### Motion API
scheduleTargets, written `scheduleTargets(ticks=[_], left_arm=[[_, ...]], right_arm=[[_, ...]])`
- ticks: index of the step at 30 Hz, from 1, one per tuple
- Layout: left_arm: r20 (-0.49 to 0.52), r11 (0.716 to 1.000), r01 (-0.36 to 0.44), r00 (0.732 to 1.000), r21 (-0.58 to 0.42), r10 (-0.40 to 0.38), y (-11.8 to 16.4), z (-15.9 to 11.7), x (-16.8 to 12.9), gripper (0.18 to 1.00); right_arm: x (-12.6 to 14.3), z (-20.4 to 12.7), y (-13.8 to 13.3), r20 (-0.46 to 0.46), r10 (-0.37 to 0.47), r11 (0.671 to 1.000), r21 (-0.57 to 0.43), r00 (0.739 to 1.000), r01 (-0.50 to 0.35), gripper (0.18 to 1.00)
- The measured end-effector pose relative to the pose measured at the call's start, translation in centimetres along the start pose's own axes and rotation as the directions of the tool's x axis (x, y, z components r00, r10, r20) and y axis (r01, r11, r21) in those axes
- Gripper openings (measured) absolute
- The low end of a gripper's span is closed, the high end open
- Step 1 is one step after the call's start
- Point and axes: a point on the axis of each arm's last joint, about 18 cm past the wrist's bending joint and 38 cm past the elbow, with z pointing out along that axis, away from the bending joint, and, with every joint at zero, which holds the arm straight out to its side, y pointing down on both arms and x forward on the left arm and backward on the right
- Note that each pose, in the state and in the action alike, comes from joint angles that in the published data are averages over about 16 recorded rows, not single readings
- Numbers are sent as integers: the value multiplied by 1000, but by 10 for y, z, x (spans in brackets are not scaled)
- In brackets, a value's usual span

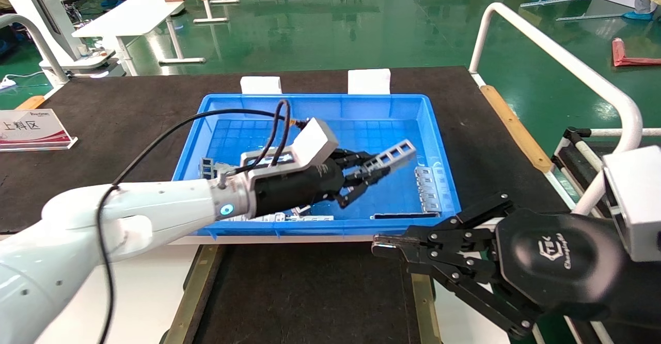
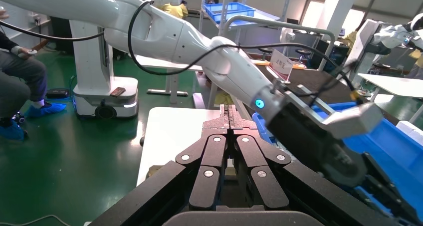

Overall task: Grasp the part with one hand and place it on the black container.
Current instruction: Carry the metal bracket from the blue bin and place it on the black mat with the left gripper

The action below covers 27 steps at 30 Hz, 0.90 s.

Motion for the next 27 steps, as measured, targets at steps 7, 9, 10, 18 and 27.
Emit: scheduleTargets(ticks=[7, 9, 10, 18, 27], left_arm=[[-123, 998, -17, 992, 57, 24, -5, -24, 30, 321], [-150, 998, -11, 989, 64, 20, -3, -30, 41, 321], [-161, 998, -7, 987, 65, 17, -1, -34, 47, 321], [-202, 997, 80, 977, 17, -75, 31, -59, 98, 321], [-110, 970, 224, 966, -91, -233, 91, -71, 145, 321]], right_arm=[[0, 0, 0, 0, 0, 1000, 0, 1000, 0, 191], [0, 0, 0, 0, 0, 1000, 0, 1000, 0, 191], [0, 0, 0, 0, 0, 1000, 0, 1000, 0, 191], [0, 0, 0, 0, 0, 1000, 0, 1000, 0, 191], [0, 0, 0, 0, 0, 1000, 0, 1000, 0, 191]])
